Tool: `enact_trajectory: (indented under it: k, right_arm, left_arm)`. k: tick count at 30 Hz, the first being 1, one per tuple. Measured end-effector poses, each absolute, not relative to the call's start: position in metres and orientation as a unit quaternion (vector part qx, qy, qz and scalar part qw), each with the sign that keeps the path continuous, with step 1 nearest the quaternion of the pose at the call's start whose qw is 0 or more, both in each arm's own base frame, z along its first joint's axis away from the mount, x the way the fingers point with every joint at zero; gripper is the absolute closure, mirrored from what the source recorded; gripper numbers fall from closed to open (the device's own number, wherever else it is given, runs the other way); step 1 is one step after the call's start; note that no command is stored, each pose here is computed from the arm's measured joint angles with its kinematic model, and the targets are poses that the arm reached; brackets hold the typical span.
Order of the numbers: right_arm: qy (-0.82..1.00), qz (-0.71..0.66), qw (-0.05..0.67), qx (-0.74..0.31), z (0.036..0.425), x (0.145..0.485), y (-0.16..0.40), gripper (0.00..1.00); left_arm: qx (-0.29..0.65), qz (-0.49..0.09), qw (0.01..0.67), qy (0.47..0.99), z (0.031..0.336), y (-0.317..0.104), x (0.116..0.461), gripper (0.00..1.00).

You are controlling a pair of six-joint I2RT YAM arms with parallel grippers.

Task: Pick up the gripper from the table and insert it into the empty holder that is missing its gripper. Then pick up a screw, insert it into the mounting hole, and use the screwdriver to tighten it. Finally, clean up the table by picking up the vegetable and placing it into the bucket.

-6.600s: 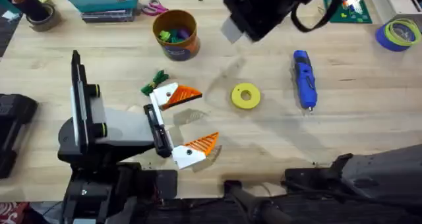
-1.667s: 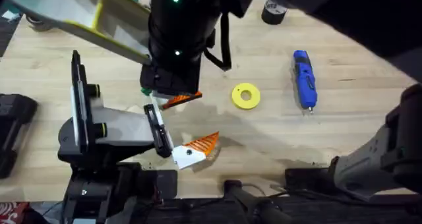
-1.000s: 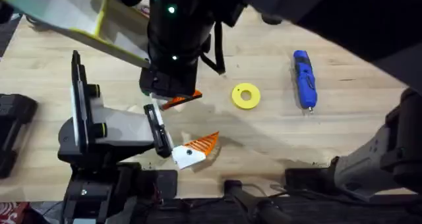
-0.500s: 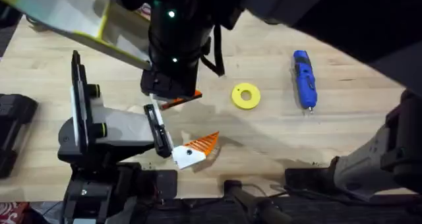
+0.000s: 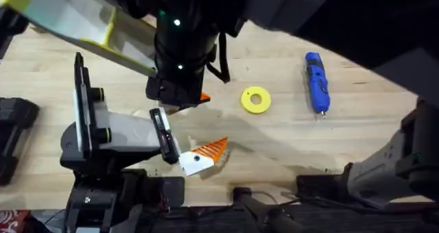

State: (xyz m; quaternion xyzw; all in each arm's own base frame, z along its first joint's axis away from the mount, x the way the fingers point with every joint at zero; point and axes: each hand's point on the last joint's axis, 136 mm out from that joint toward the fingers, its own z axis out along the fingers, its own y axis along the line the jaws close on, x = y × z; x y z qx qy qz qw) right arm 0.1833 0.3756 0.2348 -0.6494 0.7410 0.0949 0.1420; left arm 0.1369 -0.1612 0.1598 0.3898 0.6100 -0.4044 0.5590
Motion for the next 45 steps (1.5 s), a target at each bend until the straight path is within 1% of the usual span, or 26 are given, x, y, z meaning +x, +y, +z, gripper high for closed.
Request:
enact_trajectory:
  k: [33, 45]
  right_arm:
    - [0.742, 0.095, 0.142, -0.648, 0.2343, 0.185, 0.375, 0.996]
    - [0.744, 0.093, 0.136, -0.648, 0.2258, 0.1854, 0.375, 0.996]
  left_arm:
    - [0.39, -0.404, 0.559, 0.61, 0.1598, -0.1612, 0.1369, 0.015]
    - [0.391, -0.405, 0.558, 0.609, 0.1598, -0.1614, 0.1363, 0.015]
